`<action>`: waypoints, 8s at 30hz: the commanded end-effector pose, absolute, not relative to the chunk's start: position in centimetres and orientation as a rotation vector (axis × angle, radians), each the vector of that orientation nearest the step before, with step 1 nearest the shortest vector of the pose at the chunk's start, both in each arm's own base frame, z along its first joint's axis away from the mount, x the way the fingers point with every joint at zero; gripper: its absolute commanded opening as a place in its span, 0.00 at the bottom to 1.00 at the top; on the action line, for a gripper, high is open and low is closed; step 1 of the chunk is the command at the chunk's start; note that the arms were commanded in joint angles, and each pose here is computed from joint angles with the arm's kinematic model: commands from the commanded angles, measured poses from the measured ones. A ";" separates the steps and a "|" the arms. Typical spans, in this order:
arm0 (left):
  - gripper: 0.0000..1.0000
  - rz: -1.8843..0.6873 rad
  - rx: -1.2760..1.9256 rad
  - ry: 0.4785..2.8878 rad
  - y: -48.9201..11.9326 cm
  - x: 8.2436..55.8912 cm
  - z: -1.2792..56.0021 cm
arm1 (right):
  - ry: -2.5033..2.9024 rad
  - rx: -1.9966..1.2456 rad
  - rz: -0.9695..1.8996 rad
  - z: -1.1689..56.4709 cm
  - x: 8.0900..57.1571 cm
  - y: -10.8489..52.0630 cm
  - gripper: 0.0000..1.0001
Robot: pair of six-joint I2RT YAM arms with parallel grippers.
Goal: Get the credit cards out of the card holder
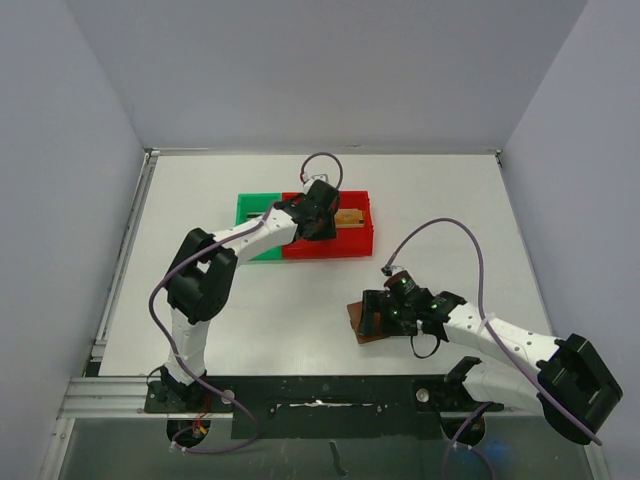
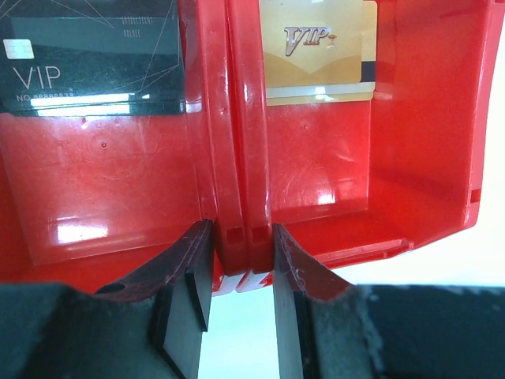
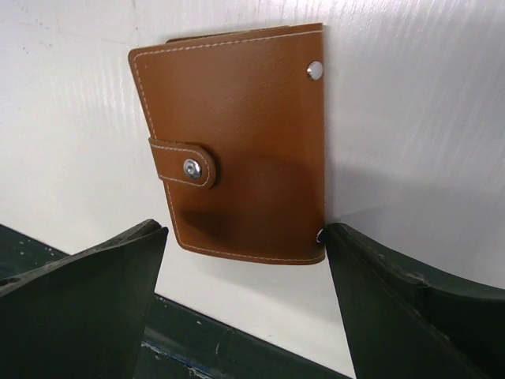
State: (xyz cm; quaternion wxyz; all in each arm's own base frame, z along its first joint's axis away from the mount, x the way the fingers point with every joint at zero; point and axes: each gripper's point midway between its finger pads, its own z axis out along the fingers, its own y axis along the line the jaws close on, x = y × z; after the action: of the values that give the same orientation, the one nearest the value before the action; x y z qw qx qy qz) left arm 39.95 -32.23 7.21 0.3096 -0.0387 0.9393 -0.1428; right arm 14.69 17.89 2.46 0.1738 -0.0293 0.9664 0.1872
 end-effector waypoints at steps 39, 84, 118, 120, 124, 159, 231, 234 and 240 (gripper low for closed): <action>0.58 -0.592 -0.233 2.379 -36.7 36.1 13.5 | 2.628 0.145 0.637 5.1 20.8 16.5 0.73; 0.68 -0.674 -0.428 2.327 -21.4 22.7 11.4 | 2.445 -0.110 0.293 12.0 37.7 25.2 0.66; 0.70 -0.756 -0.404 2.321 -21.4 22.4 12.3 | 2.501 -0.087 0.117 9.1 37.8 24.8 0.41; 0.70 -0.755 -0.405 2.323 -21.4 22.4 12.3 | 2.505 -0.073 0.131 9.0 37.2 24.8 0.35; 0.70 -0.769 -0.410 2.321 -21.5 22.3 12.2 | 2.517 -0.058 0.130 8.8 35.9 24.8 0.31; 0.70 -0.860 -0.408 2.307 -22.9 22.5 12.2 | 2.510 0.118 0.171 11.1 32.4 25.6 0.29; 0.70 -0.902 -0.312 2.332 -24.8 23.0 13.0 | 2.414 0.068 0.382 14.4 27.4 21.6 0.70; 0.70 -0.941 -0.282 2.331 -25.8 23.1 13.2 | 2.418 0.136 0.508 13.0 24.2 20.7 0.72; 0.68 -0.988 -0.225 2.356 -28.2 22.2 12.4 | 2.449 0.228 0.700 10.2 20.7 20.5 0.68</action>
State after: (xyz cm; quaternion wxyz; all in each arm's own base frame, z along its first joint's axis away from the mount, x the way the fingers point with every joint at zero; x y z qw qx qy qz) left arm 21.41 -24.92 9.34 0.2639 -0.1128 0.9054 -0.3127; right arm 21.10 18.41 9.54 0.2959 0.0480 0.9373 0.1780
